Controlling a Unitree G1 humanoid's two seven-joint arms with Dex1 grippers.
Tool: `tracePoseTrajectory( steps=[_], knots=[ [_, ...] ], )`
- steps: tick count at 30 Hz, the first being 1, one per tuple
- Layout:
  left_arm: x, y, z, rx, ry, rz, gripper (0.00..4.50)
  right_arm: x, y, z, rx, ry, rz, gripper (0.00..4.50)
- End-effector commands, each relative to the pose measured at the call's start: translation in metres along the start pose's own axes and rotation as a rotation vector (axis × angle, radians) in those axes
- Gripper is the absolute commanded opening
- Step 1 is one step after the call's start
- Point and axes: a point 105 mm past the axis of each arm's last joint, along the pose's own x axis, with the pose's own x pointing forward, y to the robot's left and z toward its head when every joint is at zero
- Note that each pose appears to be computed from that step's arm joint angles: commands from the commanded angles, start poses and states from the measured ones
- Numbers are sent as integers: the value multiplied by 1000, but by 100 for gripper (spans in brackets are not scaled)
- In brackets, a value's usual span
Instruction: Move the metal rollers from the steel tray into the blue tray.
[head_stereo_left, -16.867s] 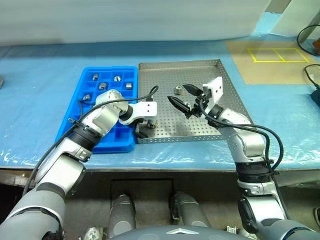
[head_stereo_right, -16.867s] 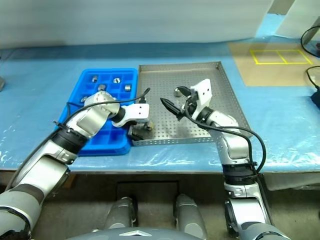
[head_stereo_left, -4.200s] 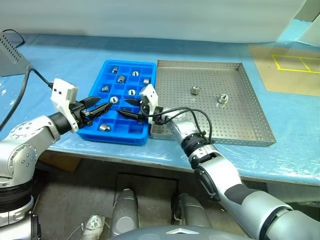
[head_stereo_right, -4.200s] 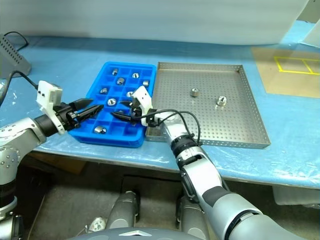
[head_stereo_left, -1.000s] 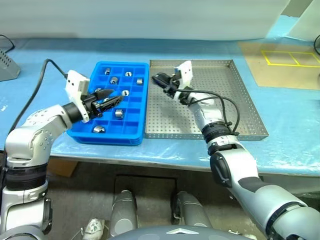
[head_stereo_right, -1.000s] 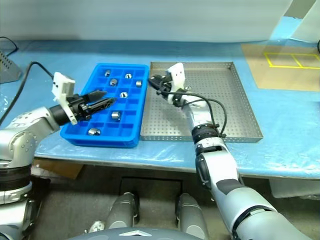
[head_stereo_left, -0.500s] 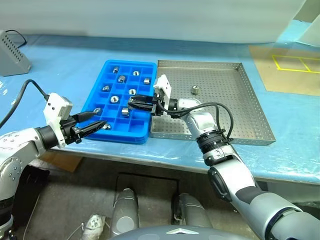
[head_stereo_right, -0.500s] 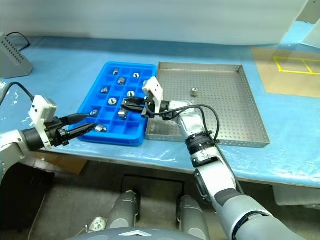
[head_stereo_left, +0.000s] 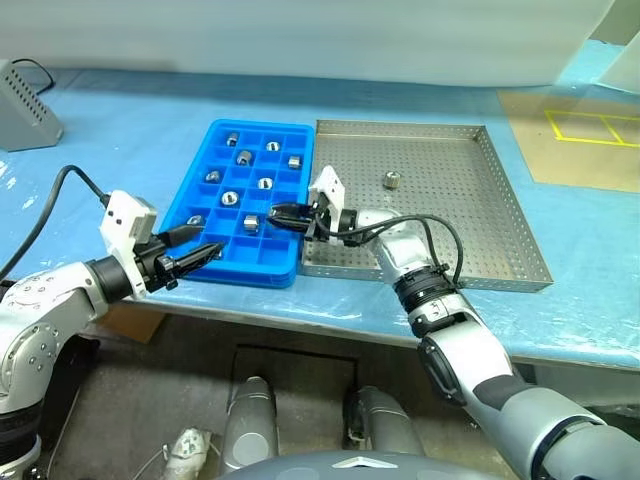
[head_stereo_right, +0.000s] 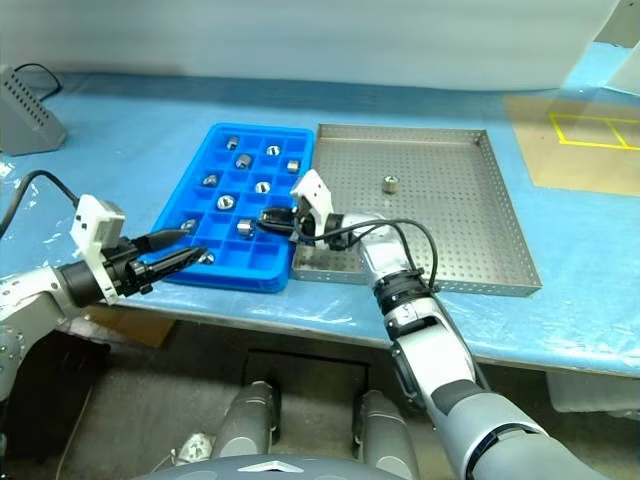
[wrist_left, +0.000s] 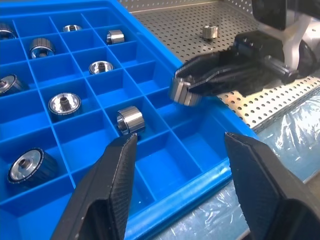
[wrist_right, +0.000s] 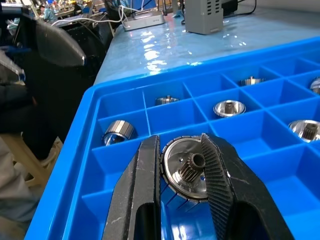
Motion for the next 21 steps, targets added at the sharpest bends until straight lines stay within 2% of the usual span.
tracePoseTrajectory(
  steps=[1,6,12,21],
  knots=[
    [1,-1,7,22,-29,-5,298,3,0,9,-59,-28,-6,77],
    [6,0,9,16,-43,-3,298,6,1,11,-70,-45,-15,77],
    [9,1,10,17,-47,-8,298,7,-15,28,-65,-118,-114,77],
    [19,-4,8,8,-54,-28,298,16,-34,34,-25,-153,-248,77]
  ],
)
